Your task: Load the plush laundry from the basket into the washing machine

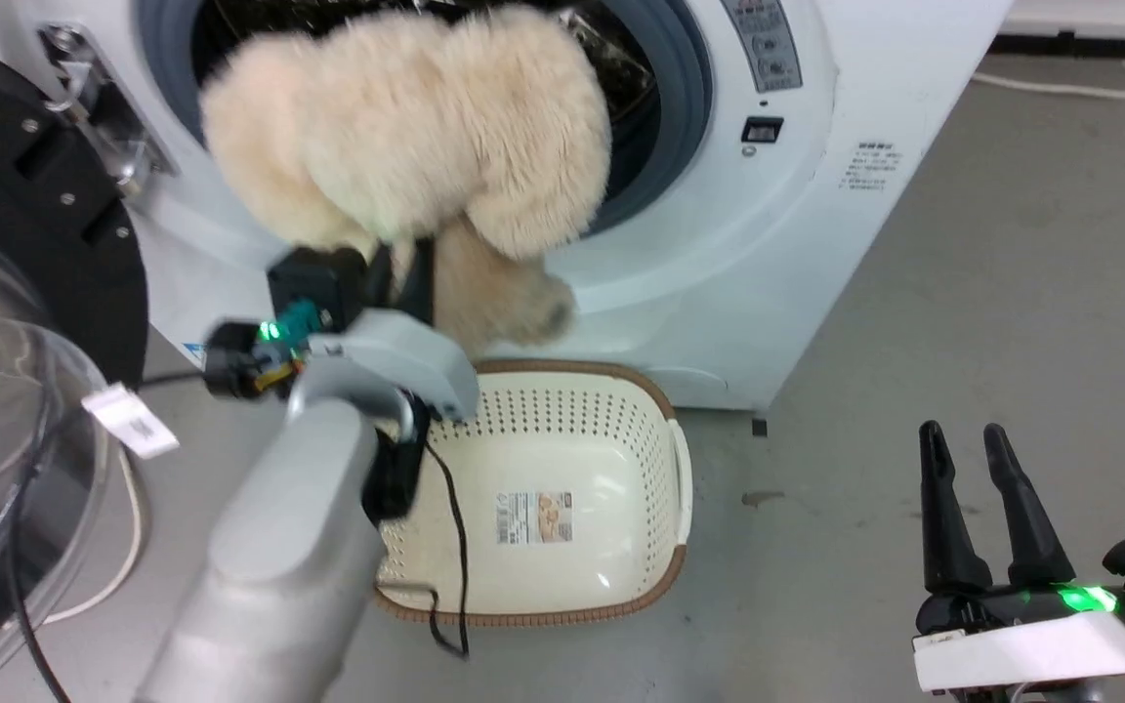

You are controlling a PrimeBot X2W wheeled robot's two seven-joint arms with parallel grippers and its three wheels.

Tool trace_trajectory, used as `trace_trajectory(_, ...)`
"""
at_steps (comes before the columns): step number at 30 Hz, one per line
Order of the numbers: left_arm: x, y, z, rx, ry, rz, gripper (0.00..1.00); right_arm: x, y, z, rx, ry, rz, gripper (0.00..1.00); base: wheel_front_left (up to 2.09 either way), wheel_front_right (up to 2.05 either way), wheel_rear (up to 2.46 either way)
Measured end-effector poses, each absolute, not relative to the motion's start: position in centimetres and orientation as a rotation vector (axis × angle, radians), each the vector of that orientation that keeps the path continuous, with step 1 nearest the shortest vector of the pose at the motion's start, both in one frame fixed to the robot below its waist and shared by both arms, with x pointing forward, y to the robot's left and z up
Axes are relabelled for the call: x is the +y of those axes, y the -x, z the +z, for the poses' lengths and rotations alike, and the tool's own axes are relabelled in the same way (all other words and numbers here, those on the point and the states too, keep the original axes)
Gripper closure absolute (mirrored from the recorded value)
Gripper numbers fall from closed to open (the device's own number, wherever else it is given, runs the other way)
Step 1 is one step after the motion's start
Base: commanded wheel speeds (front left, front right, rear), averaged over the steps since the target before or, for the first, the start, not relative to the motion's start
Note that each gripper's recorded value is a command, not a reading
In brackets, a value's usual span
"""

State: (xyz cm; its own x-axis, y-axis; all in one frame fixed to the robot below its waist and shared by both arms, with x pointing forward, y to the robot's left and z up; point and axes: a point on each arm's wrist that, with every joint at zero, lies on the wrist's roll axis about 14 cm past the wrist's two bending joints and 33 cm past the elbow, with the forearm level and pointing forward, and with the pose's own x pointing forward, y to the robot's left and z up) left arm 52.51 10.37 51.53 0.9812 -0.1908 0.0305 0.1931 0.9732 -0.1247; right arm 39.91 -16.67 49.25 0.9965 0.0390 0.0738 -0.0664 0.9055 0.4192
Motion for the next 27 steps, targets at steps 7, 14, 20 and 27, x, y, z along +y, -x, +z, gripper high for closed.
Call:
trace_trajectory(7,10.5,-56.2,53.1,-0.081,0.065,-0.188,1.00,-17.3,-40.5,47.8,-0.030,-0.430,0.030,0.00,0.00,0.00,0.00)
trace_trajectory(14,10.7,-60.1,52.4,-0.099,0.004,-0.190,1.00,-18.2,-42.0,46.4,-0.011,-0.418,0.000,0.00,0.00,0.00,0.00)
trace_trajectory(20,10.2,-63.5,52.0,-0.138,-0.014,-0.193,1.00,-19.0,-43.0,44.5,0.025,-0.405,-0.031,0.00,0.00,0.00,0.00)
trace_trajectory(27,10.2,-67.3,50.6,-0.165,-0.029,-0.188,1.00,-19.9,-43.9,41.8,0.078,-0.388,-0.061,0.00,0.00,0.00,0.00)
